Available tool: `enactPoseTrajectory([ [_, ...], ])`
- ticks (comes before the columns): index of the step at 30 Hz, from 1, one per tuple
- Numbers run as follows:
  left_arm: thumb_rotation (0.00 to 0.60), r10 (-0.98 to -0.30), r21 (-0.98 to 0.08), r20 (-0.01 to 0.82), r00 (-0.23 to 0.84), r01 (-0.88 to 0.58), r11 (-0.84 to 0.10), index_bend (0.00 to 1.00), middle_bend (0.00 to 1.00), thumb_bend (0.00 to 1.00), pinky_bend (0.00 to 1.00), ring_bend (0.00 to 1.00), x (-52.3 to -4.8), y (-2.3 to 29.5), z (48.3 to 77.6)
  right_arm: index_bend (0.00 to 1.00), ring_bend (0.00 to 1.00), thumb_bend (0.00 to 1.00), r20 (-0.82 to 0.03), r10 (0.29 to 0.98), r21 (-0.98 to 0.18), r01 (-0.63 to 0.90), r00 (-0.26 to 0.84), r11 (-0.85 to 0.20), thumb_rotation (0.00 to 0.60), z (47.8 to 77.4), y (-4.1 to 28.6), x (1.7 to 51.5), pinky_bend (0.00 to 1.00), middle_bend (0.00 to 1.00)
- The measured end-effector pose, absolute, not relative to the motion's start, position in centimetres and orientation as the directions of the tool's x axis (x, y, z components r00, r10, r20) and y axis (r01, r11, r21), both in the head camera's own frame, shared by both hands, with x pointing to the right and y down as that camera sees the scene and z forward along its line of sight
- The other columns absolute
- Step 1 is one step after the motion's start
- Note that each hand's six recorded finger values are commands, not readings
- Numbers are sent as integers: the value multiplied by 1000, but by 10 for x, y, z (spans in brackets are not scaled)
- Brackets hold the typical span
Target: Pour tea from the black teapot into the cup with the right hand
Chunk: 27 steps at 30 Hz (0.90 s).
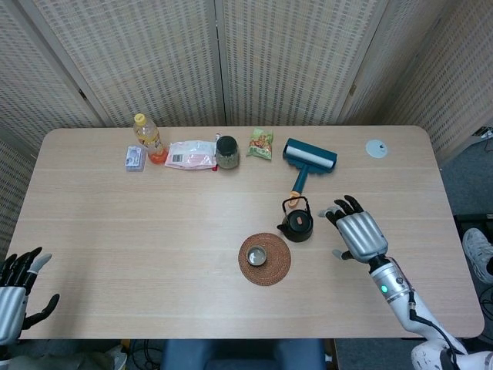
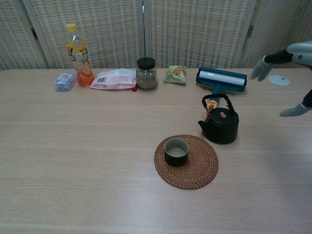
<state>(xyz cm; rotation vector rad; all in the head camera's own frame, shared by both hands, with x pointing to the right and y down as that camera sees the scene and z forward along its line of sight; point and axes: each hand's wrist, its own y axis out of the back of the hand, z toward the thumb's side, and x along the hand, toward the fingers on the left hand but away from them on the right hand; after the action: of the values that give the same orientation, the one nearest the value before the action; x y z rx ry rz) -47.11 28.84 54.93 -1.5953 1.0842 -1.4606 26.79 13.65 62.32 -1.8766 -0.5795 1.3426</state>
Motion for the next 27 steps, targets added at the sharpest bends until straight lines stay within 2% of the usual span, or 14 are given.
enactPoseTrajectory([
  [8,600,-914,-908,405,4,-118,-402,147,68,293,27,87,-473,290,550,220,47,6,-615,703,-769,-76,356,-634,600,660,112,226,35,258],
  [20,600,-913,-907,408,-1,-117,-405,147,68,293,27,87,-474,291,551,219,47,21,-640,689,-750,-83,341,-656,600,689,93,199,35,260],
  [23,600,-912,-906,410,-3,-116,-407,146,68,293,27,88,-475,291,551,219,47,102,-653,682,-739,-80,330,-669,600,696,88,194,35,263],
  [27,600,-911,-906,412,-7,-115,-408,147,68,293,27,88,-476,291,551,218,47,291,-676,669,-718,-70,310,-693,600,705,82,191,35,268],
])
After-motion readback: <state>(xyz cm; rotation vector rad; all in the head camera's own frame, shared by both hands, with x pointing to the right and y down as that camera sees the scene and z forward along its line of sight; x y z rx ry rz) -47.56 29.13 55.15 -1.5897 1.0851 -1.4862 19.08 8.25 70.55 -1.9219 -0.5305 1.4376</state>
